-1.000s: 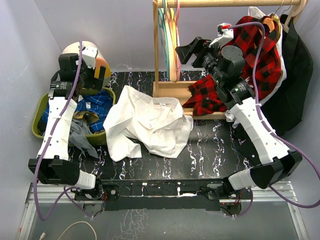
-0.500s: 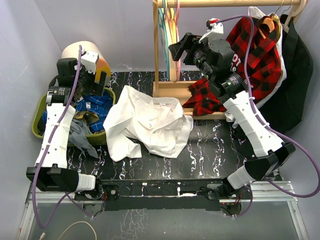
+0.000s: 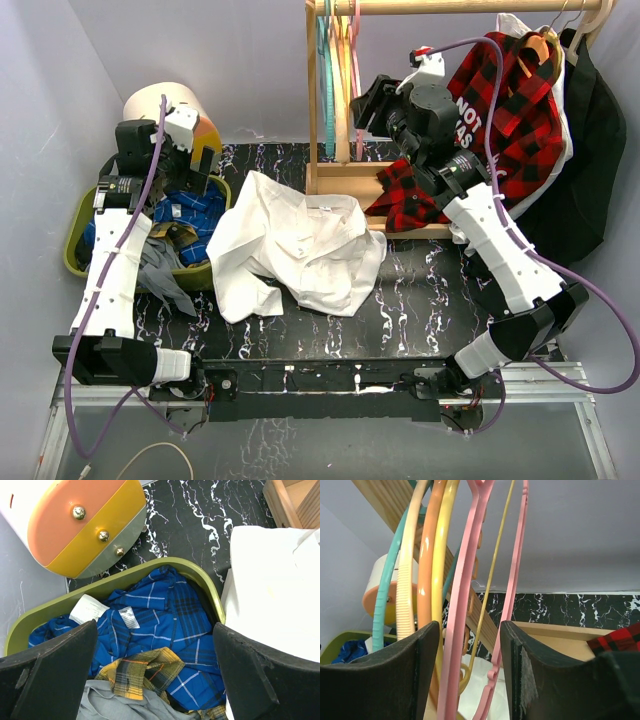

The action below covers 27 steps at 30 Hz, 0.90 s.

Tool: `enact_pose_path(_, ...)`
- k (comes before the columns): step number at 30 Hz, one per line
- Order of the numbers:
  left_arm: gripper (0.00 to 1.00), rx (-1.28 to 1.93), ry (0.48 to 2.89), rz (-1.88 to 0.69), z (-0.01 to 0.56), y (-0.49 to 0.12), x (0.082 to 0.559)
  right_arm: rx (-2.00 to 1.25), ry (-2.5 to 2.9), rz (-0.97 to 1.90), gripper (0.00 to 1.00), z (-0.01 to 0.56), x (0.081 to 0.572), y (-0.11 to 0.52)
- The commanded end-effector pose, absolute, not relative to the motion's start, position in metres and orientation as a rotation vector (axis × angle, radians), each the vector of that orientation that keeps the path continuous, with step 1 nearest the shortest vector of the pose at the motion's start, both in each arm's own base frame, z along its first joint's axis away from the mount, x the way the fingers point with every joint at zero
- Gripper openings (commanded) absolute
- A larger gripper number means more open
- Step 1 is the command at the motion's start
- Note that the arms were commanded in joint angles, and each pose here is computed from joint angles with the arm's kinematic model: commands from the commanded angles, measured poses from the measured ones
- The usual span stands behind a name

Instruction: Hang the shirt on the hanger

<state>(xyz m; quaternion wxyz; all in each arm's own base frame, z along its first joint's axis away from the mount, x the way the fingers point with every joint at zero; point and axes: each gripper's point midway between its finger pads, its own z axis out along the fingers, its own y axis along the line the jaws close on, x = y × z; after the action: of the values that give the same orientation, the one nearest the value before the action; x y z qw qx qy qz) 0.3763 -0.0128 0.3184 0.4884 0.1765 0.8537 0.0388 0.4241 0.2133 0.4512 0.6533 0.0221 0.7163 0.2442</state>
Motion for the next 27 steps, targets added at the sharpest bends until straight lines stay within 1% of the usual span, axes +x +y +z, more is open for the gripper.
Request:
enact_pose_path(1, 0.97, 0.415, 2.037, 0.126, 0.331, -0.007, 0.369, 0.080, 1.534, 0.525, 0.53, 0.480, 0.417, 0.198)
enact_pose_path(5, 0.97, 0.412, 2.038, 0.152, 0.331, -0.003, 0.369, 0.088, 1.541, 0.488, 0.48, 0.476, 0.421, 0.194)
enact_pose_path(12, 0.97, 0.420, 2.047, 0.146, 0.327, -0.004, 0.367, 0.100, 1.571, 0.373, 0.48, 0.468, 0.429, 0.181)
enact_pose_path(14, 0.97, 0.423, 2.048, 0.147, 0.328, -0.004, 0.367, 0.101, 1.568, 0.353, 0.46, 0.470, 0.429, 0.178)
enact_pose_path(15, 0.97, 0.426, 2.052, 0.146, 0.329, -0.004, 0.366, 0.101, 1.567, 0.343, 0.42, 0.470, 0.430, 0.176)
enact_pose_path(17, 0.97, 0.451, 2.065, 0.099, 0.330, -0.011, 0.361, 0.098, 1.565, 0.330, 0.30, 0.472, 0.430, 0.175)
enact_pose_path(18, 0.97, 0.480, 2.069, 0.044, 0.332, -0.020, 0.357, 0.097, 1.563, 0.325, 0.23, 0.473, 0.430, 0.174)
enact_pose_path(19, 0.97, 0.508, 2.072, -0.006, 0.334, -0.028, 0.352, 0.097, 1.558, 0.320, 0.12, 0.476, 0.431, 0.173)
enact_pose_path(20, 0.97, 0.531, 2.071, -0.048, 0.337, -0.035, 0.348, 0.090, 1.555, 0.313, 0.08, 0.478, 0.431, 0.173)
enact_pose_path(23, 0.97, 0.563, 2.089, -0.076, 0.337, -0.042, 0.343, 0.072, 1.536, 0.308, 0.08, 0.487, 0.431, 0.171)
enact_pose_path(27, 0.97, 0.591, 2.139, -0.081, 0.322, -0.043, 0.340, 0.067, 1.508, 0.310, 0.08, 0.499, 0.429, 0.166)
